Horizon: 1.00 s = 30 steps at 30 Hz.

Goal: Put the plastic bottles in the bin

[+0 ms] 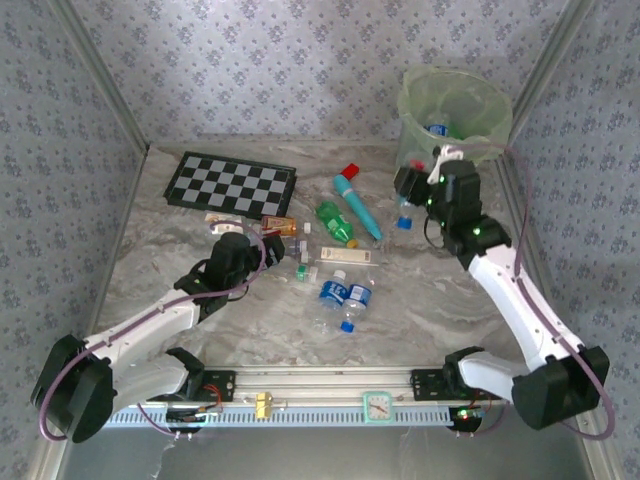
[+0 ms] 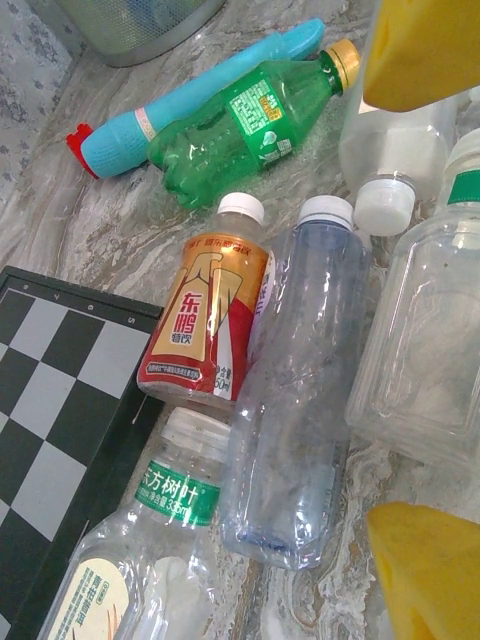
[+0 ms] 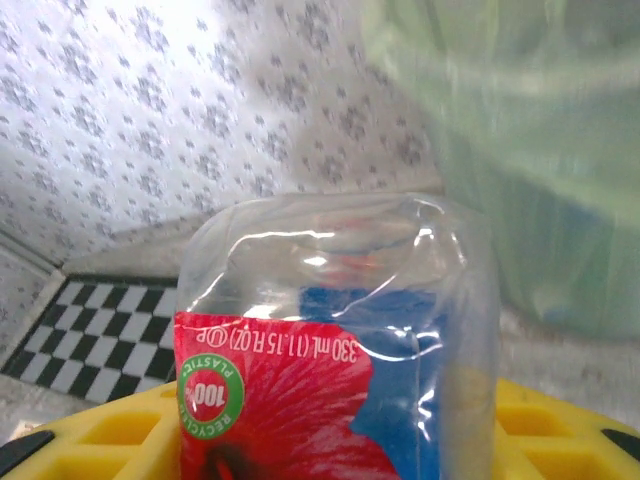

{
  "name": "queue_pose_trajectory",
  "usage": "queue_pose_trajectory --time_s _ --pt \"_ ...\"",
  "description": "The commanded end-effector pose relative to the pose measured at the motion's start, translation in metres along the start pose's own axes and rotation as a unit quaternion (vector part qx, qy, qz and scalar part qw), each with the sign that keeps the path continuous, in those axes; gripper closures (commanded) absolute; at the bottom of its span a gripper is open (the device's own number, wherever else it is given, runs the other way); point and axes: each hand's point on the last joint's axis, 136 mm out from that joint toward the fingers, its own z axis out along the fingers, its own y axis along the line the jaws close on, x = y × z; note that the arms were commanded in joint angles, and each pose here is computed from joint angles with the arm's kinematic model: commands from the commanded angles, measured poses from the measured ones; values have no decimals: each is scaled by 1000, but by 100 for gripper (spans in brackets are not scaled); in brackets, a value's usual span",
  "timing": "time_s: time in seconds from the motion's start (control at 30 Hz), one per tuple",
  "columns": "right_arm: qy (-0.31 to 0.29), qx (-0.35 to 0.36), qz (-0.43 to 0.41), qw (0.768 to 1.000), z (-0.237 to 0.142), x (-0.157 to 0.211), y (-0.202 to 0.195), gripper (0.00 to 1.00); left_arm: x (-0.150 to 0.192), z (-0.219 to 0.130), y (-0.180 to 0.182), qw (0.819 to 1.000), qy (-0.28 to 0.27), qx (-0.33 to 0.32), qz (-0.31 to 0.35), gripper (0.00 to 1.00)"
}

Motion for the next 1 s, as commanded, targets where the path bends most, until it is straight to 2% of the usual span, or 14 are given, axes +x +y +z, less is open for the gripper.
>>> queue_pose_trajectory --time_s 0.0,0.17,0.3,0.4,0.7,0.97 --pt "-63 -46 -44 996 -2 -69 21 47 -6 0 -2 1000 -9 3 -4 0" --pt "-121 -11 -40 992 18 -138 3 47 -6 -2 0 1000 -9 1 -5 0" --pt "-156 32 -20 987 43 -174 -25 47 -6 -6 4 1000 -12 -4 -6 0" --pt "-170 68 -10 983 67 -188 -47 48 -6 -9 7 1000 -14 -6 -6 0" --pt "-155 114 20 981 136 -198 -89 48 -9 -15 14 1000 -17 -13 3 0" --pt "-91 141 59 984 182 -168 -128 48 -12 -17 14 999 -22 -13 22 0"
